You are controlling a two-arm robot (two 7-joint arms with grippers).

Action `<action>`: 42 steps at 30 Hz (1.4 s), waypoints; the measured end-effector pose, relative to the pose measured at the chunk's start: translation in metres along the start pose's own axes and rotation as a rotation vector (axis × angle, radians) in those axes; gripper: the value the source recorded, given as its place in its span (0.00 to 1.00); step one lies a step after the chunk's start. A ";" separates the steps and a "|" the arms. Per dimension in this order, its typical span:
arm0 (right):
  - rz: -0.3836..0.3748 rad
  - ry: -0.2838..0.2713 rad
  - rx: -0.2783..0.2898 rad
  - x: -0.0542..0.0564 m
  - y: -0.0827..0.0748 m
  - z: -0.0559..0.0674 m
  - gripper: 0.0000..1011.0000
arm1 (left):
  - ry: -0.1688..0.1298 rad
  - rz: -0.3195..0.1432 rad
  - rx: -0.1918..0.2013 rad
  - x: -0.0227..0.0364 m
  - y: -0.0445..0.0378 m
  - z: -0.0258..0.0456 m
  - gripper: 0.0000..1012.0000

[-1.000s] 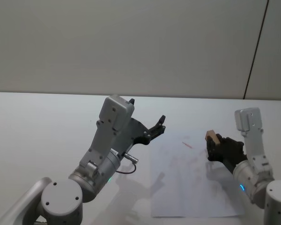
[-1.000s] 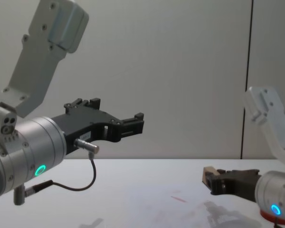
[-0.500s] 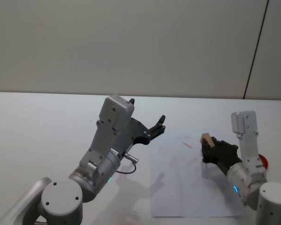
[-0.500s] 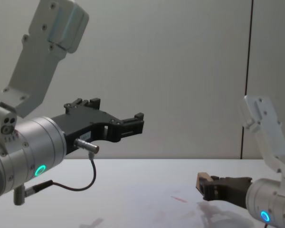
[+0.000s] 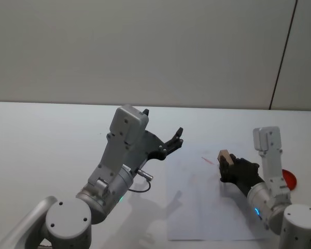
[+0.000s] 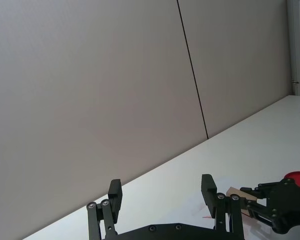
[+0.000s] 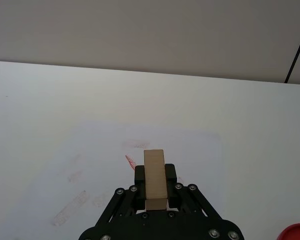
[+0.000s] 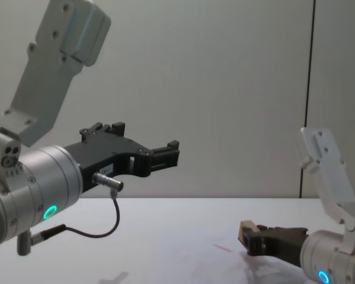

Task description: Use the one hand to pick up the stamp and affix it onto the A4 paper.

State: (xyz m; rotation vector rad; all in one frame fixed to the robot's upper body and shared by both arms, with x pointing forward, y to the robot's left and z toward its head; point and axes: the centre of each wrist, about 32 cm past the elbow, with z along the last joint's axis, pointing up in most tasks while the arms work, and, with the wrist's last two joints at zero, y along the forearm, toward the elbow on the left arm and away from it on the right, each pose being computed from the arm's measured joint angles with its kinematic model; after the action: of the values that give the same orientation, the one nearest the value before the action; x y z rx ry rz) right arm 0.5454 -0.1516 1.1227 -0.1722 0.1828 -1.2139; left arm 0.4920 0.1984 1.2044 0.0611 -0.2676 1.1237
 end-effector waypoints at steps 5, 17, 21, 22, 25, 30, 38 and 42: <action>0.004 -0.006 -0.002 0.000 0.002 -0.003 0.22 | 0.000 0.000 0.000 0.0000 0.0000 0.0000 0.99; 0.015 -0.027 -0.014 -0.003 0.007 -0.008 0.22 | 0.000 0.000 0.000 0.0000 0.0000 0.0000 0.99; 0.017 -0.030 -0.016 -0.004 0.008 -0.009 0.22 | 0.000 0.000 0.000 0.0000 0.0000 0.0000 0.99; 0.018 -0.031 -0.017 -0.004 0.008 -0.009 0.22 | 0.000 0.000 0.000 0.0000 0.0000 0.0000 0.99; 0.019 -0.031 -0.015 -0.005 0.009 -0.010 0.22 | 0.000 0.000 0.000 0.0000 0.0000 0.0000 0.99; 0.020 -0.030 -0.011 -0.006 0.010 -0.012 0.22 | 0.000 0.000 0.000 0.0000 0.0000 0.0000 0.99; 0.021 -0.023 -0.004 -0.007 0.010 -0.015 0.22 | 0.000 0.000 0.000 0.0000 0.0000 0.0000 0.99; 0.020 -0.021 -0.004 -0.007 0.010 -0.017 0.22 | 0.000 0.000 0.000 0.0000 0.0000 0.0000 0.99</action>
State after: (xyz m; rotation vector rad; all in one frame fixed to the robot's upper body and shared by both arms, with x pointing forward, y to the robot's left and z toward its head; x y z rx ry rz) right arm 0.5485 -0.1424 1.1046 -0.1867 0.1683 -1.1910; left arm 0.4920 0.1984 1.2044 0.0611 -0.2677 1.1237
